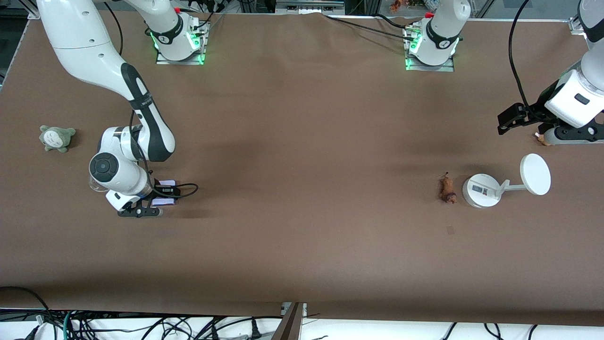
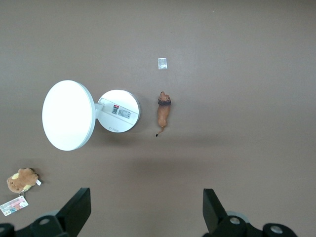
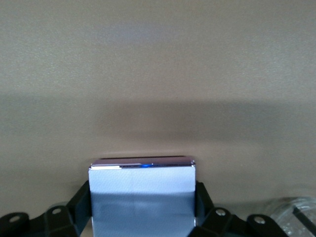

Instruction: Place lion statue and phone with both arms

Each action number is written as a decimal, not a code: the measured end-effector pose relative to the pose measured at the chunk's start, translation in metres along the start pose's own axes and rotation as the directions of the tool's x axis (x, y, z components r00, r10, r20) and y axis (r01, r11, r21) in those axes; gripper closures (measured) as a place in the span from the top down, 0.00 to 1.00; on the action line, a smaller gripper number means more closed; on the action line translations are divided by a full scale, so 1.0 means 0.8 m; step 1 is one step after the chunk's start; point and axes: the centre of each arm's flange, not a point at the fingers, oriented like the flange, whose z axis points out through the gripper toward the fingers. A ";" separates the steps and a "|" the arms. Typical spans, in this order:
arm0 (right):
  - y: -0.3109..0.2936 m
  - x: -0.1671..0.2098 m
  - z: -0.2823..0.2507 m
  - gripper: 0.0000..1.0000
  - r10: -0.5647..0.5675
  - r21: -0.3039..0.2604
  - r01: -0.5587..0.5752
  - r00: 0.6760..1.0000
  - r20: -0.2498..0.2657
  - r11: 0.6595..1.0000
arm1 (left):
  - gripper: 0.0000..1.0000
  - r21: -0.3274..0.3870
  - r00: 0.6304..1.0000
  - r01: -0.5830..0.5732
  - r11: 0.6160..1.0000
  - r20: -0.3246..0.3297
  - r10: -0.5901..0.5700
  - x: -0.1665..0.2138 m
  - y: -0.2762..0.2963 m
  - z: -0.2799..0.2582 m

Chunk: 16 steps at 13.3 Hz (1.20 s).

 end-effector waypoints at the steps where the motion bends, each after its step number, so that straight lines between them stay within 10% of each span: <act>1: 0.001 0.000 0.000 0.85 0.001 0.000 -0.001 1.000 0.000 1.000 | 1.00 0.000 1.000 0.000 1.000 0.000 0.000 0.000 0.000 0.000; 8: -0.001 0.008 -0.026 0.99 -0.002 0.005 0.002 1.000 -0.006 1.000 | 1.00 0.000 1.000 0.000 1.000 0.001 0.000 0.000 0.000 0.000; 16: 0.001 -0.009 -0.288 0.99 -0.009 0.026 0.005 0.992 0.127 1.000 | 1.00 0.000 1.000 -0.001 1.000 0.003 0.001 0.000 0.000 0.000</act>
